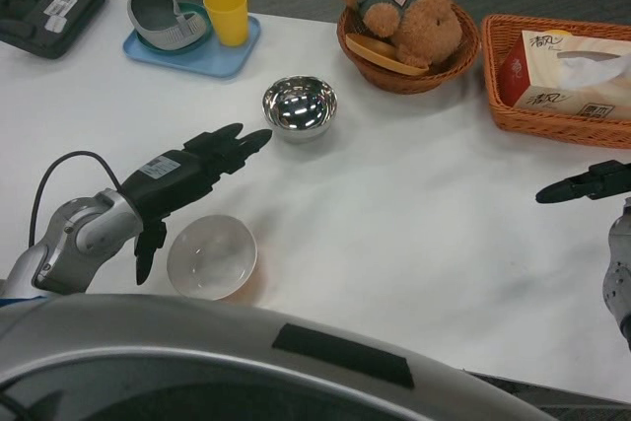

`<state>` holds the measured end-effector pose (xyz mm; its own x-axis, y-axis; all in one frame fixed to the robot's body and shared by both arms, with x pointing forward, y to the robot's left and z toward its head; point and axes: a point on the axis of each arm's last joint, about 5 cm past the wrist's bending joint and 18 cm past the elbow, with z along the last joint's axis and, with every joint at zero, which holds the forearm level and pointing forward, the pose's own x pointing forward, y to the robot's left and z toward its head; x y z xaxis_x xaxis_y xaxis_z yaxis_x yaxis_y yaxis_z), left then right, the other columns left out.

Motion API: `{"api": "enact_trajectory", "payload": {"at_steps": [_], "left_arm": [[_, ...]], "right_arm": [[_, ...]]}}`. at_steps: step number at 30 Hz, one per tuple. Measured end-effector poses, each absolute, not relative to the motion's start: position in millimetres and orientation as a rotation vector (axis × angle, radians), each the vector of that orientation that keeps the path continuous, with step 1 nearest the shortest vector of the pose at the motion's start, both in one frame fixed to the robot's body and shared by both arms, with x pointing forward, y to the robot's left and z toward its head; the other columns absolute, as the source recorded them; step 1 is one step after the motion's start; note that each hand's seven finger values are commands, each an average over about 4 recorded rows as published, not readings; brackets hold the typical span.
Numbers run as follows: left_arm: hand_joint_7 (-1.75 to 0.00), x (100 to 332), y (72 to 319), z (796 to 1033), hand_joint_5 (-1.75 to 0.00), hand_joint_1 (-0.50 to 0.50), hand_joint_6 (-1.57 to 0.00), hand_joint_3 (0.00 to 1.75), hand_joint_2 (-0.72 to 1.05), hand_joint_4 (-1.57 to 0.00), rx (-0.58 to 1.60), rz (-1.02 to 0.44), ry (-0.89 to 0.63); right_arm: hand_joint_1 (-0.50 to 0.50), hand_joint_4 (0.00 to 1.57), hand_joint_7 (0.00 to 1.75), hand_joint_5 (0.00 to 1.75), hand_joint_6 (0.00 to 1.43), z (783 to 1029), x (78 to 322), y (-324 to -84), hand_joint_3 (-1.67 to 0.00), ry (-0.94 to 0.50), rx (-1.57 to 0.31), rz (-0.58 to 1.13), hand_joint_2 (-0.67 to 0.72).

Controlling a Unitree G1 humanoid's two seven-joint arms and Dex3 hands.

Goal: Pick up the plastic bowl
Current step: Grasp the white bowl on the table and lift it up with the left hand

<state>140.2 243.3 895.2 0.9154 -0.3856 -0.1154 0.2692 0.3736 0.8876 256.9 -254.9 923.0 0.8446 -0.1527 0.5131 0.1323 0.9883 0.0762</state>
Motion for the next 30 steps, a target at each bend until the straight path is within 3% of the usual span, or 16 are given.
{"api": "enact_trajectory", "payload": {"at_steps": [6, 10, 13, 21, 27, 30], "left_arm": [[0.00, 140, 234, 892, 0.00, -0.50, 0.00, 0.00, -0.64, 0.00, 1.128, -0.518, -0.138], [0.00, 135, 230, 888, 0.00, -0.49, 0.00, 0.00, -0.72, 0.00, 1.123, -0.579, -0.141], [0.00, 130, 227, 885, 0.00, -0.48, 0.00, 0.00, -0.66, 0.00, 1.120, -0.635, -0.152], [0.00, 117, 233, 883, 0.00, -0.48, 0.00, 0.00, -0.64, 0.00, 1.183, -0.628, -0.161], [0.00, 118, 231, 884, 0.00, -0.48, 0.00, 0.00, -0.50, 0.00, 1.227, -0.672, -0.191], [0.00, 117, 227, 882, 0.00, -0.48, 0.00, 0.00, -0.35, 0.00, 1.230, -0.692, -0.191]], "right_arm": [[-0.46, 0.00, 0.00, 0.00, 0.00, 923, 257, -256, 0.00, -0.541, 0.036, -0.153, 0.72], [-0.46, 0.00, 0.00, 0.00, 0.00, 922, 257, -256, 0.00, -0.538, 0.034, -0.156, 0.72], [-0.46, 0.00, 0.00, 0.00, 0.00, 921, 256, -257, 0.00, -0.532, 0.031, -0.160, 0.72], [-0.46, 0.00, 0.00, 0.00, 0.00, 919, 256, -259, 0.00, -0.520, 0.022, -0.171, 0.72], [-0.46, 0.00, 0.00, 0.00, 0.00, 919, 256, -260, 0.00, -0.517, 0.024, -0.175, 0.72], [-0.46, 0.00, 0.00, 0.00, 0.00, 919, 256, -260, 0.00, -0.517, 0.027, -0.176, 0.72]]}}
